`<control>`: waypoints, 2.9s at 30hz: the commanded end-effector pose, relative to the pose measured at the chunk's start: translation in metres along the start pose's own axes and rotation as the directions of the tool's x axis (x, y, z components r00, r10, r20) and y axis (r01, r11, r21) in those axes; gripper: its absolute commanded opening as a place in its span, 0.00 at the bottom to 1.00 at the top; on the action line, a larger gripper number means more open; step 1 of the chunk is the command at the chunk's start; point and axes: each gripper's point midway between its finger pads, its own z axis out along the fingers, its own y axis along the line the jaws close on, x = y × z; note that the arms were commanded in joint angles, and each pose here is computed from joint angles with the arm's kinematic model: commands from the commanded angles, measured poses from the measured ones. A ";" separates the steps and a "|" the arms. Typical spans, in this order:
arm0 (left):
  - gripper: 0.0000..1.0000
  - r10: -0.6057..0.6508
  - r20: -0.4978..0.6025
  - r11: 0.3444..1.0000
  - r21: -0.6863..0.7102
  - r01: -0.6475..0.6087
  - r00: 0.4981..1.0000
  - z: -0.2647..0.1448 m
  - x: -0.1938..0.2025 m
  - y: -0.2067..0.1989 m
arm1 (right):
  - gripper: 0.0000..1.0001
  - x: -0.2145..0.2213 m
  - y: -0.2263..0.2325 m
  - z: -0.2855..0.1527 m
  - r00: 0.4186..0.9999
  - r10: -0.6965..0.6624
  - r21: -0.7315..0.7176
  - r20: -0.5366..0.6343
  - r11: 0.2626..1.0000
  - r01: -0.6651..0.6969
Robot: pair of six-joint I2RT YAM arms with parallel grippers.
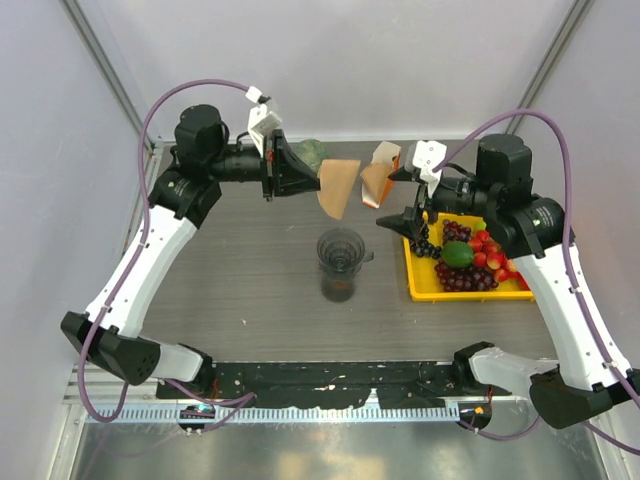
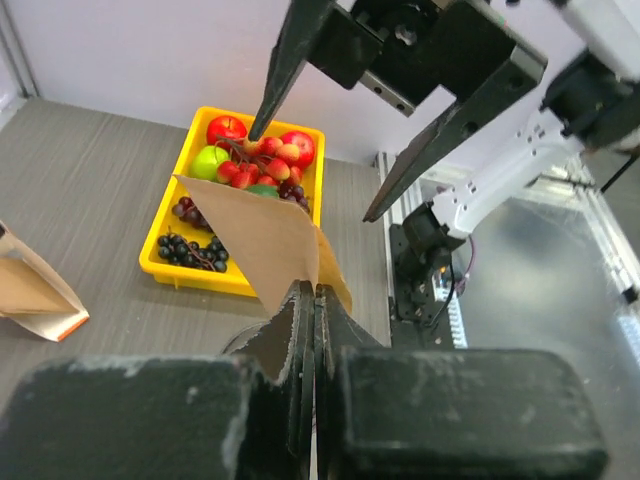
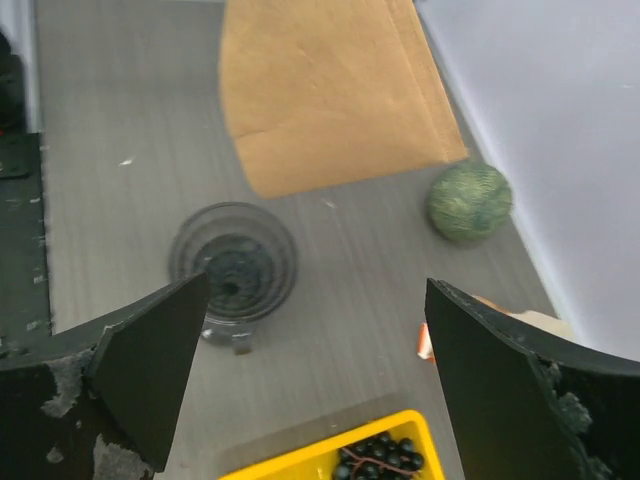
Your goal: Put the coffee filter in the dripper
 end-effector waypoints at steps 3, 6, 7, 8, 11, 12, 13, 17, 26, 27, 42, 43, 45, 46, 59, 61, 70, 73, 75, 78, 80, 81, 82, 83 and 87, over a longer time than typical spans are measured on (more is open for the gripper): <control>0.00 0.300 -0.057 0.950 0.106 -0.293 0.952 -0.011 0.013 -0.037 | 0.93 -0.020 0.031 -0.010 0.996 0.071 -0.186 -0.059 0.979 -0.081; 0.00 0.356 -0.067 0.930 0.126 -0.346 0.932 -0.012 0.020 -0.041 | 0.95 -0.015 0.027 -0.009 0.989 0.104 -0.169 -0.105 0.978 -0.120; 0.00 0.377 -0.074 0.921 0.134 -0.365 0.923 -0.012 0.023 -0.041 | 0.96 -0.015 0.024 -0.009 0.989 0.103 -0.144 -0.102 0.983 -0.117; 0.00 0.397 -0.079 0.912 0.143 -0.383 0.915 -0.012 0.025 -0.043 | 0.95 -0.013 0.023 -0.010 0.990 0.093 -0.130 -0.107 0.986 -0.107; 0.00 0.449 -0.098 0.886 0.175 -0.429 0.888 -0.007 0.034 -0.046 | 0.95 -0.011 0.033 -0.010 0.995 -0.005 -0.194 -0.100 0.981 -0.015; 0.00 0.463 -0.099 0.878 0.186 -0.441 0.881 -0.005 0.035 -0.049 | 0.95 -0.010 0.033 -0.007 0.994 -0.004 -0.199 -0.105 0.980 -0.017; 0.00 0.472 -0.100 0.873 0.191 -0.448 0.876 -0.004 0.037 -0.050 | 0.95 -0.009 0.034 -0.005 0.994 -0.003 -0.207 -0.107 0.978 -0.019; 0.00 0.493 -0.110 0.863 0.187 -0.469 0.863 0.003 0.038 -0.051 | 0.96 -0.016 0.039 0.005 0.996 -0.017 -0.238 -0.088 0.971 -0.004; 0.00 0.461 -0.072 0.885 0.107 -0.453 0.885 0.008 0.026 -0.045 | 0.71 0.002 0.061 0.015 0.992 -0.104 -0.299 -0.078 0.951 0.076; 0.00 0.458 -0.071 0.888 0.090 -0.451 0.886 0.008 0.023 -0.042 | 0.66 0.001 0.059 0.016 0.991 -0.109 -0.297 -0.077 0.951 0.082; 0.25 0.457 -0.061 0.890 0.049 -0.454 0.888 0.005 0.033 -0.043 | 0.05 -0.014 0.055 0.026 0.993 -0.116 -0.289 -0.034 0.952 0.102; 0.33 0.449 -0.062 0.893 0.055 -0.447 0.891 0.006 0.035 -0.043 | 0.05 -0.015 0.055 0.026 0.992 -0.121 -0.290 -0.031 0.951 0.107; 0.40 0.448 -0.063 0.894 0.055 -0.445 0.892 0.007 0.035 -0.042 | 0.05 -0.016 0.057 0.025 0.992 -0.128 -0.301 -0.021 0.947 0.115; 0.43 0.444 -0.062 0.896 0.055 -0.441 0.894 0.007 0.034 -0.042 | 0.05 -0.016 0.058 0.025 0.991 -0.132 -0.305 -0.016 0.945 0.121; 0.33 0.443 -0.039 0.896 -0.009 -0.444 0.896 0.012 0.026 -0.032 | 0.05 -0.020 0.065 0.022 0.986 -0.167 -0.335 0.026 0.928 0.166; 0.26 0.450 -0.021 0.893 -0.011 -0.450 0.893 0.012 0.025 -0.034 | 0.05 -0.020 0.066 0.022 0.986 -0.163 -0.336 0.027 0.928 0.162; 0.48 0.438 -0.012 0.898 0.056 -0.437 0.899 0.015 0.038 -0.044 | 0.05 -0.029 0.065 0.024 0.991 -0.123 -0.336 0.051 0.933 0.133; 0.47 0.430 -0.007 0.901 0.064 -0.428 0.903 0.018 0.036 -0.044 | 0.05 -0.030 0.068 0.024 0.993 -0.103 -0.345 0.055 0.931 0.116; 0.40 0.422 0.005 0.904 0.071 -0.421 0.906 0.021 0.033 -0.045 | 0.05 -0.031 0.069 0.025 0.994 -0.088 -0.348 0.062 0.932 0.104; 0.29 0.408 0.027 0.909 0.083 -0.409 0.913 0.023 0.028 -0.048 | 0.05 -0.034 0.067 0.026 0.995 -0.076 -0.345 0.067 0.934 0.095; 0.22 0.396 0.036 0.913 0.094 -0.398 0.917 0.024 0.026 -0.050 | 0.05 -0.035 0.067 0.027 0.995 -0.071 -0.347 0.068 0.934 0.090; 0.17 0.385 0.037 0.917 0.096 -0.386 0.922 0.024 0.026 -0.050 | 0.07 -0.035 0.066 0.027 0.995 -0.070 -0.343 0.066 0.935 0.089; 0.10 0.377 0.038 0.920 0.099 -0.379 0.925 0.024 0.026 -0.051 | 0.10 -0.035 0.066 0.026 0.996 -0.065 -0.341 0.062 0.936 0.083; 0.02 0.372 0.033 0.923 0.097 -0.373 0.928 0.023 0.026 -0.051 | 0.21 -0.035 0.064 0.026 0.996 -0.068 -0.328 0.053 0.941 0.082; 0.00 0.363 0.001 0.928 0.085 -0.362 0.932 0.018 0.028 -0.048 | 0.41 -0.024 0.059 0.020 0.996 -0.086 -0.315 -0.007 0.946 0.080</control>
